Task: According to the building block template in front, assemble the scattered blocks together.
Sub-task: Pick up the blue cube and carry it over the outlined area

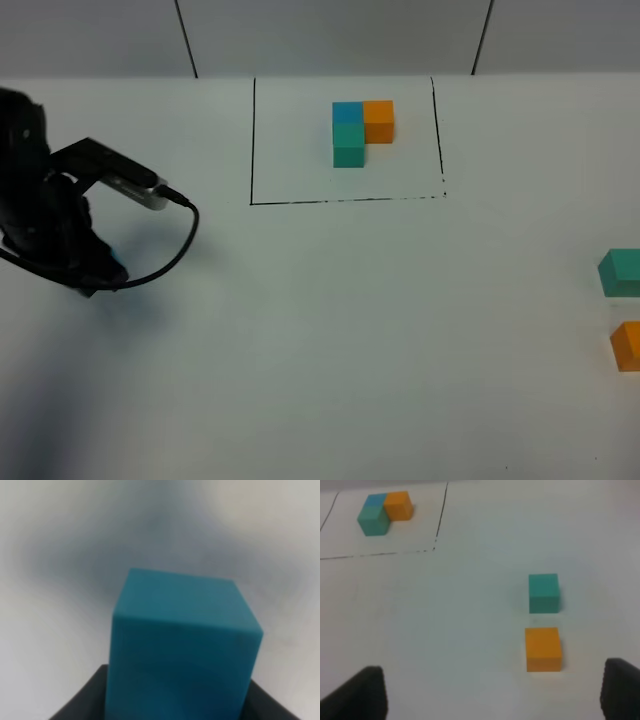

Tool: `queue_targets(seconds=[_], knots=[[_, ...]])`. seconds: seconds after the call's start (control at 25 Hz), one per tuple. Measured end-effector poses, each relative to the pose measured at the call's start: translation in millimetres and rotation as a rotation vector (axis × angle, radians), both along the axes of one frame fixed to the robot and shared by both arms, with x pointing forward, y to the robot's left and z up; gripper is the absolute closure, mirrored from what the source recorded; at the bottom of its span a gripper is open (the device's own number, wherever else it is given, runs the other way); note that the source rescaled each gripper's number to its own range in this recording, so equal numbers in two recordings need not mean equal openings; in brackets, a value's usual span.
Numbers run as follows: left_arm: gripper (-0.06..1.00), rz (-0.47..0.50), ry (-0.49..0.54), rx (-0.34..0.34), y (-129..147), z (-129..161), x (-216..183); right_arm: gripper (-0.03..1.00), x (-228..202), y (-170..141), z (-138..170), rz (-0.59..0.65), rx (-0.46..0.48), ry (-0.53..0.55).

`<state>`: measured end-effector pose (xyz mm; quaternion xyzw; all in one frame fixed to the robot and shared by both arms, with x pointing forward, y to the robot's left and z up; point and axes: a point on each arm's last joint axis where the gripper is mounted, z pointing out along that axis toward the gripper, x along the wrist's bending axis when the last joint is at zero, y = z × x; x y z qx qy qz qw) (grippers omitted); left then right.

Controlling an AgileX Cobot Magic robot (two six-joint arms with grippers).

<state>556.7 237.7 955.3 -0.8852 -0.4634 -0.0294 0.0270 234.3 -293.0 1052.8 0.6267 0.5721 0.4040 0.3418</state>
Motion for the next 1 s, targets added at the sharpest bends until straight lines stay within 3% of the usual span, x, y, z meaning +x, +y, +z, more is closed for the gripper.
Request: queue_targets(seconds=[0.2, 0.36, 0.48, 0.68, 1.0], knots=[[0.94, -0.318, 0.054, 0.022, -56.3, 6.4, 31.4, 0.24, 0.0, 0.0, 0.0, 0.000, 0.000, 0.000], [0.94, -0.489, 0.092, 0.035, -99.2, 2.6, 55.3, 0.24, 0.0, 0.0, 0.0, 0.000, 0.000, 0.000], [0.94, -0.583, 0.100, 0.041, -129.0, -3.5, 71.1, 0.24, 0.0, 0.0, 0.0, 0.000, -0.001, 0.000], [0.94, -0.720, 0.006, 0.028, -178.7, -10.4, 93.1, 0.24, 0.0, 0.0, 0.0, 0.000, 0.000, 0.000], [0.94, -0.880, -0.029, 0.025, -238.2, -31.1, 83.3, 0.24, 0.0, 0.0, 0.0, 0.000, 0.000, 0.000]])
